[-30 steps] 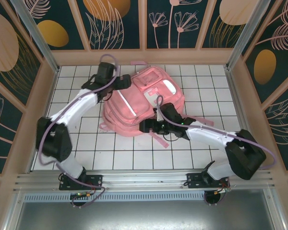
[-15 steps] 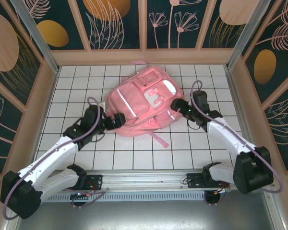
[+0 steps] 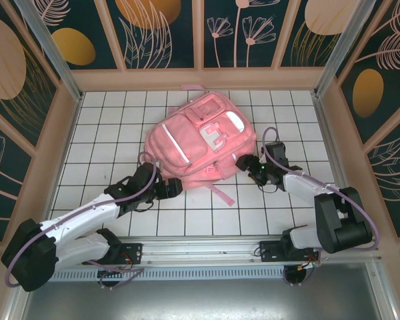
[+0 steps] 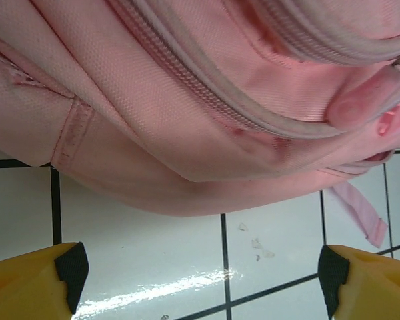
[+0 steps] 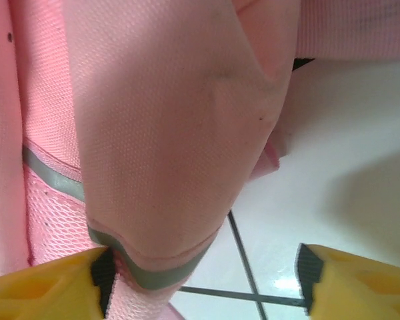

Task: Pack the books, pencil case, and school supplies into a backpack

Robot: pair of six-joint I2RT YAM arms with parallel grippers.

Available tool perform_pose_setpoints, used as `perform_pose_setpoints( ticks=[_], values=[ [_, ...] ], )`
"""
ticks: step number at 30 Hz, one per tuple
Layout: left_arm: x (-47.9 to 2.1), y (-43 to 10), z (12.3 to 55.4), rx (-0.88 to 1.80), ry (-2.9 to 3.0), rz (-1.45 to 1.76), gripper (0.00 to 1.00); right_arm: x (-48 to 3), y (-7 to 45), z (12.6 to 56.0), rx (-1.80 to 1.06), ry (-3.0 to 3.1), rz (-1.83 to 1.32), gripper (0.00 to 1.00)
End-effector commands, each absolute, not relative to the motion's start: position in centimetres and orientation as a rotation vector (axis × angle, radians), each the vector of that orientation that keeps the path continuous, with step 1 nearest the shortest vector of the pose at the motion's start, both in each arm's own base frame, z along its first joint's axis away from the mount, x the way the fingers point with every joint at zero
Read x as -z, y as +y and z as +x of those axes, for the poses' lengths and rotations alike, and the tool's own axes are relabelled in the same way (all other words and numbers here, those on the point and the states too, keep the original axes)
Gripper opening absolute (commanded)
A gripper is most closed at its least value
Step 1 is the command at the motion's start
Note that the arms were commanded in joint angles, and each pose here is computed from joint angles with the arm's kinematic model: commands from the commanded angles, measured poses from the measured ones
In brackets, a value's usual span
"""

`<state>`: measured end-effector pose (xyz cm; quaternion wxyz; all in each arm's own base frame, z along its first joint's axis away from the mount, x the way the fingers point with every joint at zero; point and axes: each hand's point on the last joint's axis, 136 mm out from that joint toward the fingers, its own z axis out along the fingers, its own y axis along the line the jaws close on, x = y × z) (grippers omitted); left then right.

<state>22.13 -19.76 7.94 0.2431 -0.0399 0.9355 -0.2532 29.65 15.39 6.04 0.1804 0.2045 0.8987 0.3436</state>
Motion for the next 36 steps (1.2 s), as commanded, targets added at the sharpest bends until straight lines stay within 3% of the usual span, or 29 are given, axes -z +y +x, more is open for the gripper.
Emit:
perform_pose_setpoints(
  ticks=[1, 3, 6, 18, 25, 36],
  values=[
    [-8.6, -20.3, 23.1, 0.713, 2.500, -0.109, 0.89, -8.1, 17.3, 31.6, -1.136, 2.430, 0.553, 0.55],
    [-8.8, -20.3, 23.3, 0.707, 2.494, -0.103, 0.88, -7.9, 17.6, 32.3, -1.153, 2.423, 0.573, 0.28],
    [-8.2, -19.3, 23.7, 0.606, 2.501, -0.106, 0.89, -7.9, 18.1, 33.0, -1.191, 2.428, 0.582, 0.01],
    [-10.1, -20.2, 25.1, 0.603, 2.460, -0.059, 0.92, -16.1, 23.0, 31.0, -1.645, 2.393, 0.484, 0.00],
    [-7.8, -18.9, 27.1, 0.354, 2.505, -0.045, 0.95, -23.0, 23.4, 29.7, -1.636, 2.303, 0.277, 0.00],
    [-10.0, -19.4, 28.5, 0.415, 2.457, -0.065, 0.88, -28.2, 24.7, 28.9, -1.803, 2.141, 0.123, 0.00]
  ],
)
